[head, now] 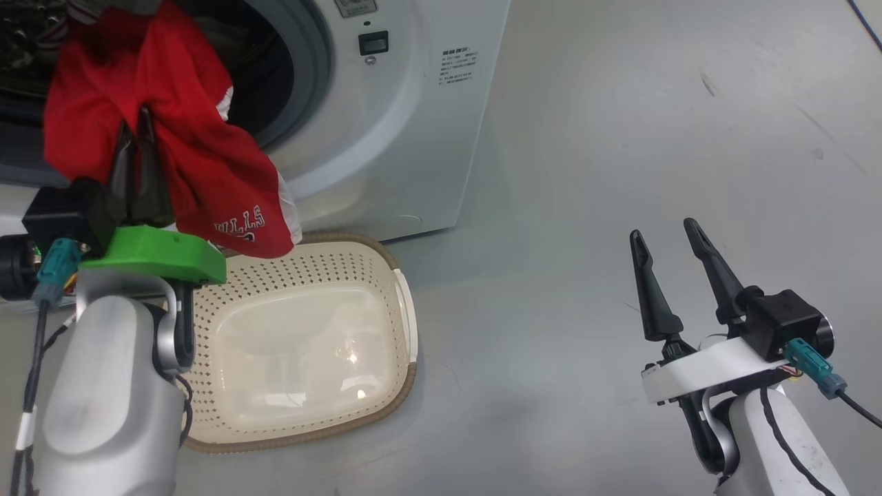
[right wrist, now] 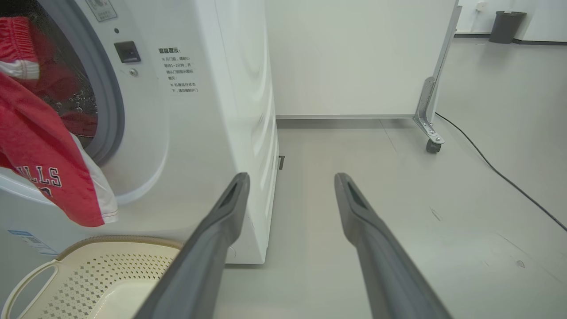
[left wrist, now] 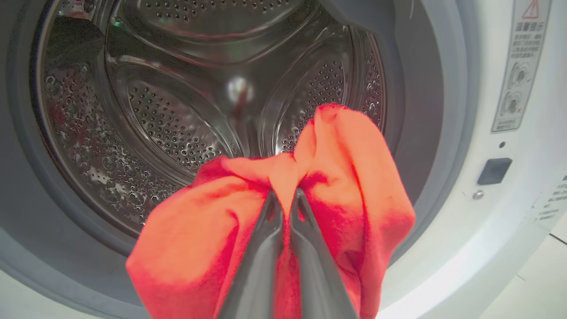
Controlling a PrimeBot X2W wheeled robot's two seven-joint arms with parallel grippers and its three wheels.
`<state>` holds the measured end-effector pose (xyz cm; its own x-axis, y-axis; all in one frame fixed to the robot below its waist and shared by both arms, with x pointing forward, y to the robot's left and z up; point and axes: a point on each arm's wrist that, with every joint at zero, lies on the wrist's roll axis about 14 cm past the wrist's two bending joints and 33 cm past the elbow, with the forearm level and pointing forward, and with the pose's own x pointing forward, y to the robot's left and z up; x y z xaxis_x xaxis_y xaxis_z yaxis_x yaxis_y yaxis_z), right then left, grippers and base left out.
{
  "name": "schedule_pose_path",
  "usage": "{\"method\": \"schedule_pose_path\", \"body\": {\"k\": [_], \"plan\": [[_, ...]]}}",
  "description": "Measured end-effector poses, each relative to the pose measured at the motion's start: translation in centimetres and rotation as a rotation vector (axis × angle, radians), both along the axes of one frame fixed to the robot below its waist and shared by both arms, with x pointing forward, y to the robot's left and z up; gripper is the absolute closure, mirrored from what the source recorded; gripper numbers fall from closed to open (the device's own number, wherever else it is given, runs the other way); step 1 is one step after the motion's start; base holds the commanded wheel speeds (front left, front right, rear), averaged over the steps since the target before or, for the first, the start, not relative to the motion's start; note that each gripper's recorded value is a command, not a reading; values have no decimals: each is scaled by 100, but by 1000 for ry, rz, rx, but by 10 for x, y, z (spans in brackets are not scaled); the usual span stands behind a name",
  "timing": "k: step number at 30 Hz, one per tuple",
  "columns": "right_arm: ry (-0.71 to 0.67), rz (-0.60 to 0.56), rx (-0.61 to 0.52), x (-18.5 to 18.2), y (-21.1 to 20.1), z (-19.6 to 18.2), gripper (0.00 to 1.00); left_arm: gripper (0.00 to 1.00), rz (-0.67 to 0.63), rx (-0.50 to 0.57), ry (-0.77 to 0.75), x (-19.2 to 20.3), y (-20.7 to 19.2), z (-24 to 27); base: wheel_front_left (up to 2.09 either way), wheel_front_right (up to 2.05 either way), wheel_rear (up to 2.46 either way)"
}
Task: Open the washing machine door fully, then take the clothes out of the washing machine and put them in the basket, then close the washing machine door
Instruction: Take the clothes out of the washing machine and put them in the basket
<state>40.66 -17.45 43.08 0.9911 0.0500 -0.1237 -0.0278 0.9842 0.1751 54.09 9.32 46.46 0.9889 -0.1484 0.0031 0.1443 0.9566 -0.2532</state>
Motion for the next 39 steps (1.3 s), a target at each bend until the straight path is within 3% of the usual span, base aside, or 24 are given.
{"method": "schedule_pose_path", "body": {"k": [10,23,39], "plan": [[-17,51,-1,-2,15,6,0,100,-3,3,20,-47,1,-2,0,0,0],[-20,93,9,-5,30,7,0,100,-51,2,286,-117,-9,-74,0,0,0],[29,50,4,-7,15,-9,0,100,-138,25,579,-137,-33,-156,0,0,0]]}}
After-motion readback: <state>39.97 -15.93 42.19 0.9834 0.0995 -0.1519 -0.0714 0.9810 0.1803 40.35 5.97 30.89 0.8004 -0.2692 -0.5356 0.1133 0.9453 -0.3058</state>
